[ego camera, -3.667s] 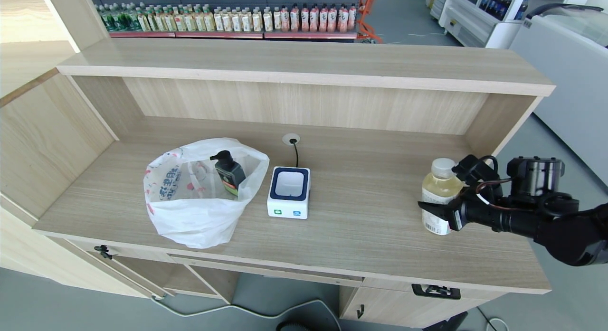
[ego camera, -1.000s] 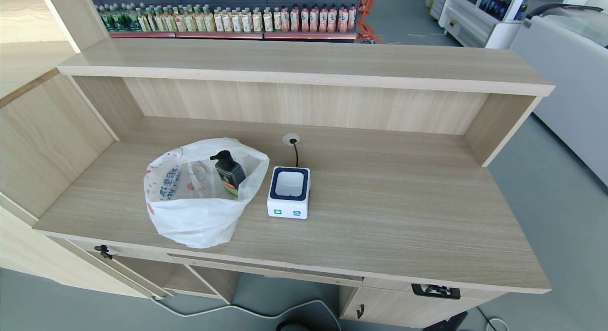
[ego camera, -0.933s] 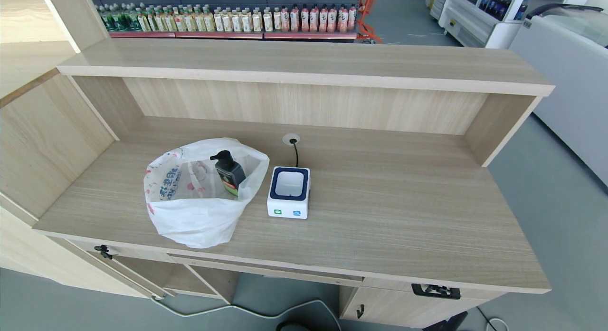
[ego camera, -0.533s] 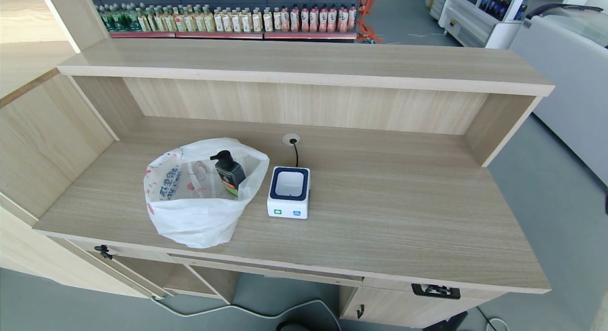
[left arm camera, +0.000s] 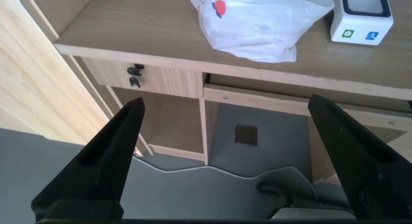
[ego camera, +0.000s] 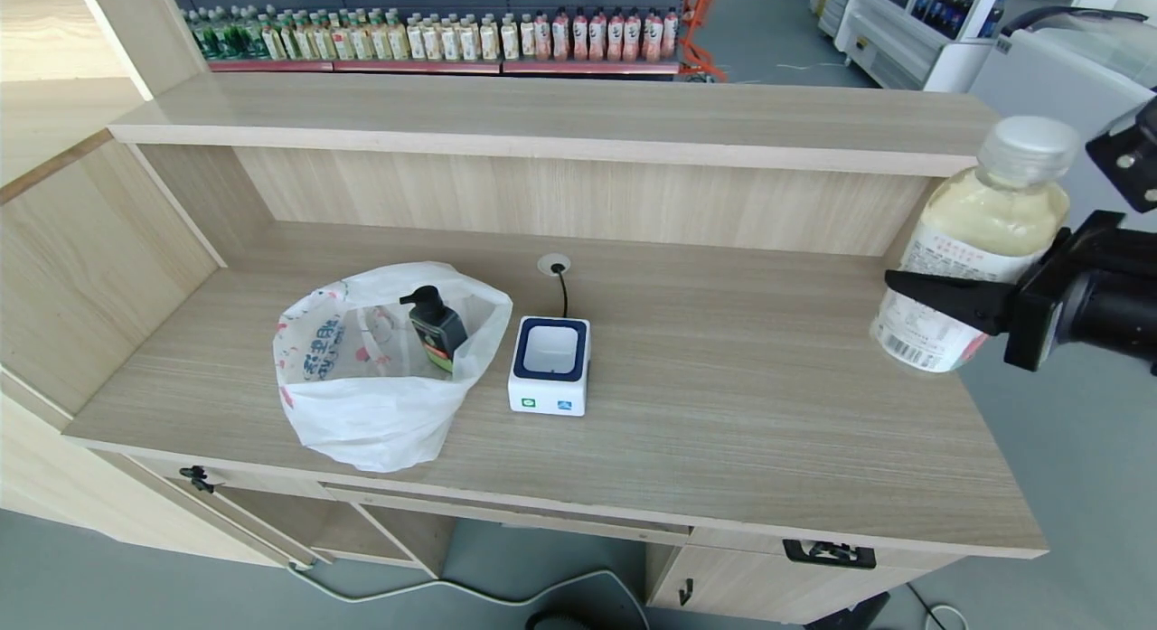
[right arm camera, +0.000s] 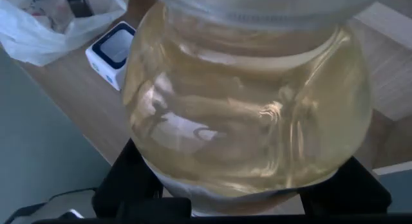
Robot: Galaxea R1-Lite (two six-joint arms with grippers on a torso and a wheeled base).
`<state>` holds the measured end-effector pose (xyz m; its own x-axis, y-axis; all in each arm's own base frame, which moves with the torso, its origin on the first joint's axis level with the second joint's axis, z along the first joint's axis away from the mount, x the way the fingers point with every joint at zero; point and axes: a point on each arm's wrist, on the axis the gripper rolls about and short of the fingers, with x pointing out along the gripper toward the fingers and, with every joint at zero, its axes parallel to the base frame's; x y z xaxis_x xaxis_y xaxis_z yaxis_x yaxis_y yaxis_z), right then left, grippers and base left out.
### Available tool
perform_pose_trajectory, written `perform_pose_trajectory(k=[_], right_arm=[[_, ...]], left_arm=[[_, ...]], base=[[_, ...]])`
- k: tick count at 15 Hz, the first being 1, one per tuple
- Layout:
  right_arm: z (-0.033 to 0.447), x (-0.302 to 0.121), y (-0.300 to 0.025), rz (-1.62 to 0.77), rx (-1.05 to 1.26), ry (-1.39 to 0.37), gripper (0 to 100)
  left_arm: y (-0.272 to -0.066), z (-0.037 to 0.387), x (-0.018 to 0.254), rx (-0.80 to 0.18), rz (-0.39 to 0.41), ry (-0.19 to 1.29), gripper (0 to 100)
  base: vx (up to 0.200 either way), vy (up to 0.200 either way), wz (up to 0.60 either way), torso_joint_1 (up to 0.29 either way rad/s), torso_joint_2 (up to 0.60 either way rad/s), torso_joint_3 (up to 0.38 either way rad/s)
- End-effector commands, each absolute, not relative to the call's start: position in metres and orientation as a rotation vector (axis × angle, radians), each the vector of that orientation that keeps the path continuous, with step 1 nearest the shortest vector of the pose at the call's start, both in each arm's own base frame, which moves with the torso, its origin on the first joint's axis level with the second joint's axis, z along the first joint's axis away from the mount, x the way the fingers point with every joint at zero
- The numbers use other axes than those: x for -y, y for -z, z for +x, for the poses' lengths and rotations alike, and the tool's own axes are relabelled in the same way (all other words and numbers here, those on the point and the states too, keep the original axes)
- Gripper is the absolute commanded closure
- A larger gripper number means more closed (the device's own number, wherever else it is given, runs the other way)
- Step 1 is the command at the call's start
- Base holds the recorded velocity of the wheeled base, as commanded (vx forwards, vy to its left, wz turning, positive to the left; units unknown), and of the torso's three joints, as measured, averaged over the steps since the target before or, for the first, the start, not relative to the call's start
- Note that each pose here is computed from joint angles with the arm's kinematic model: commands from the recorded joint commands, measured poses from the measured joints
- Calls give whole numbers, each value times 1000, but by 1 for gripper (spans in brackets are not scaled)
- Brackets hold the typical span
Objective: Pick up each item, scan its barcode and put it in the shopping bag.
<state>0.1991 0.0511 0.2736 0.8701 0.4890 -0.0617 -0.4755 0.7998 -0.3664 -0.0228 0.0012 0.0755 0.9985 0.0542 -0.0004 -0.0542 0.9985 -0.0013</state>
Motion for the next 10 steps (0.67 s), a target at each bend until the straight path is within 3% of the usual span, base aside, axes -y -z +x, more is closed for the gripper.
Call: perform_pose_trajectory(k=[1,10], right_arm=[[228,-57,-256,-518,46,-476,100],[233,-39,-266,-1066,195,-351,100]], left_arm=[[-75,-23,-1,0,-2,-55,0],[-75,-23,-1,0,0,-55,0]], base=[[0,0,0,0,0,0],[0,0,0,0,0,0]])
